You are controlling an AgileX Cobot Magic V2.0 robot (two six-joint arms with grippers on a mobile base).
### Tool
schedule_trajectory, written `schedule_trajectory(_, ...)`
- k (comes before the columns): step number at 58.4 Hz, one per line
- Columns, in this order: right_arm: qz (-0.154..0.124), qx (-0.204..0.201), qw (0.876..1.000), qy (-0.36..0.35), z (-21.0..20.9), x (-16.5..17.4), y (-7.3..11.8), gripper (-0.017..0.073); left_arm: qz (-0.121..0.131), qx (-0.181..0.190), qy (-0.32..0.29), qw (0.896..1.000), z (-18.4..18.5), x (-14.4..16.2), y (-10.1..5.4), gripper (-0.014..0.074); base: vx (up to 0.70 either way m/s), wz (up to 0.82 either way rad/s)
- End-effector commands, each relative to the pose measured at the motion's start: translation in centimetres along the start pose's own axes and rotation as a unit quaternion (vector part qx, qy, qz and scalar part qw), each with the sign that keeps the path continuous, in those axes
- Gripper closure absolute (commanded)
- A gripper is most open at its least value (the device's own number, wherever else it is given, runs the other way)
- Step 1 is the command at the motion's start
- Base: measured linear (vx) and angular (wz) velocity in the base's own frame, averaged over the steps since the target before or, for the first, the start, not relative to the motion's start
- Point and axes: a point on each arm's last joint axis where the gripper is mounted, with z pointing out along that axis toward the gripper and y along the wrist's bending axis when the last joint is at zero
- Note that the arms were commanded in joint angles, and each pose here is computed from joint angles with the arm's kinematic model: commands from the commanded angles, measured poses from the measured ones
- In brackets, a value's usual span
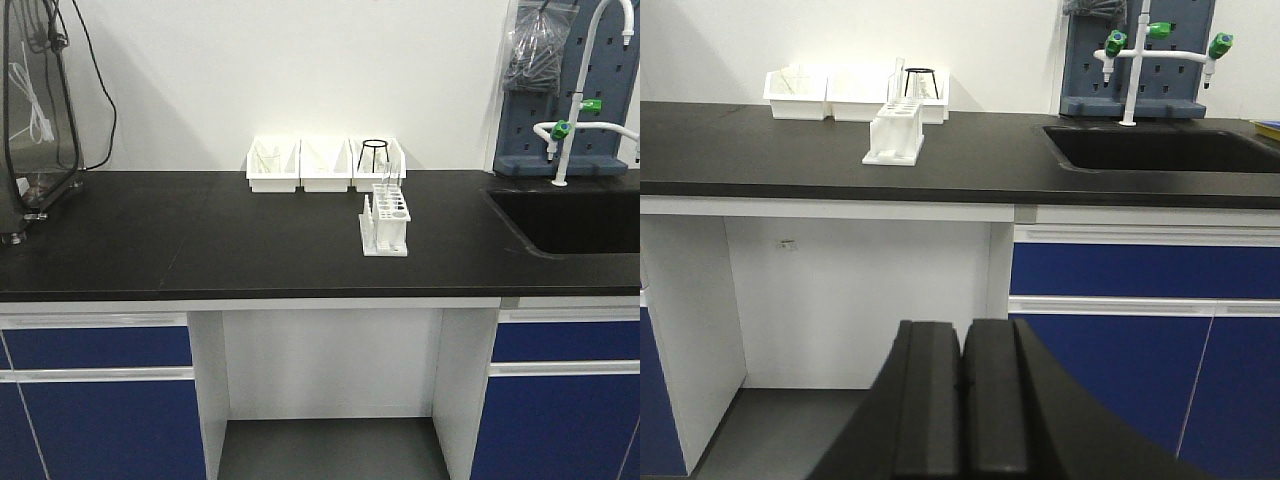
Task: Flip and reinsert test tube from rack
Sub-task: 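Drive the base toward the white test-tube rack on the bench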
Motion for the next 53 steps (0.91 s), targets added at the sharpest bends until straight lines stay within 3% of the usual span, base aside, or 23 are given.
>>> schedule_trajectory(1,-0.003,-0.001,0.999,-0.034,0.08,-0.64,0.02,0.0568,-0.001,0.011,-0.048,0.999,-0.12,-0.82,-0.17,0.0600,0.00,0.00)
schedule_trajectory(53,-0.003,-0.001,0.999,-0.034,0.08,-0.64,0.02,0.0568,-0.001,0.011,-0.048,0.999,-0.12,-0.82,-0.17,0.0600,0.02,-0.02)
